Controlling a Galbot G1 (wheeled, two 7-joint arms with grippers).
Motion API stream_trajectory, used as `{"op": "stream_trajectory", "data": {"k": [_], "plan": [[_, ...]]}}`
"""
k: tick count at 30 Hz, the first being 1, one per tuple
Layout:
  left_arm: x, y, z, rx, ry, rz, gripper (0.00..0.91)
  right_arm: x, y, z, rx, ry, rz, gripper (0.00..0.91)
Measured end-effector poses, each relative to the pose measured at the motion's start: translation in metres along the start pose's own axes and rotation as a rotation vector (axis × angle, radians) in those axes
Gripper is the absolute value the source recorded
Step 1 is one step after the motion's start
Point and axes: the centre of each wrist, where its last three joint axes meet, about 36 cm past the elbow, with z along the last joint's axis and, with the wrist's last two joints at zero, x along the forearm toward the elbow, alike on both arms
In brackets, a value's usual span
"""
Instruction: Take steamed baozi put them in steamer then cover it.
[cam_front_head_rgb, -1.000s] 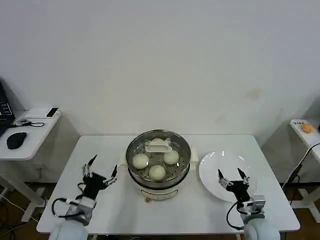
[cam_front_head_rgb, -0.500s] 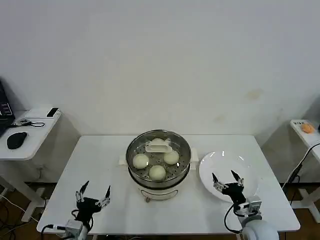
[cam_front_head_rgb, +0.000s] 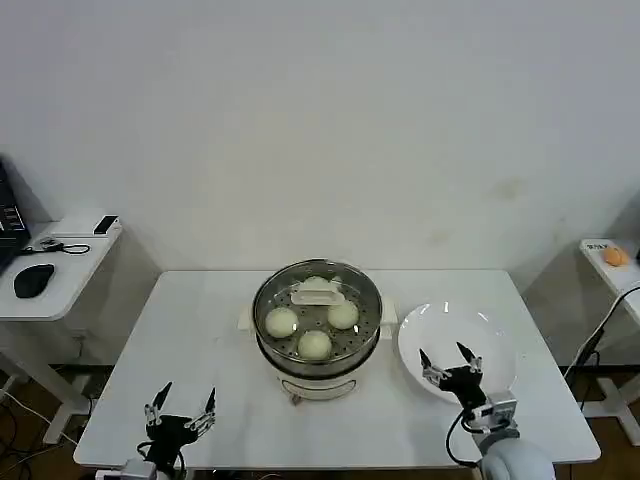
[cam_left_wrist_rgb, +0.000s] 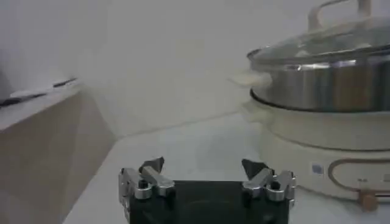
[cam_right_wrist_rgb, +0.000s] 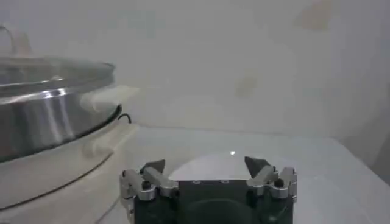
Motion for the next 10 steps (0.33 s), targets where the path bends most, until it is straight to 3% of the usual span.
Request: {"op": "stream_trajectory", "data": {"k": [10], "plan": [[-0.0005, 0.0019, -0.0009, 0.016, -0.005, -0.012, 0.907, -0.0037, -0.0082, -0.0027, 0.021, 0.009, -0.008, 0.907]]}}
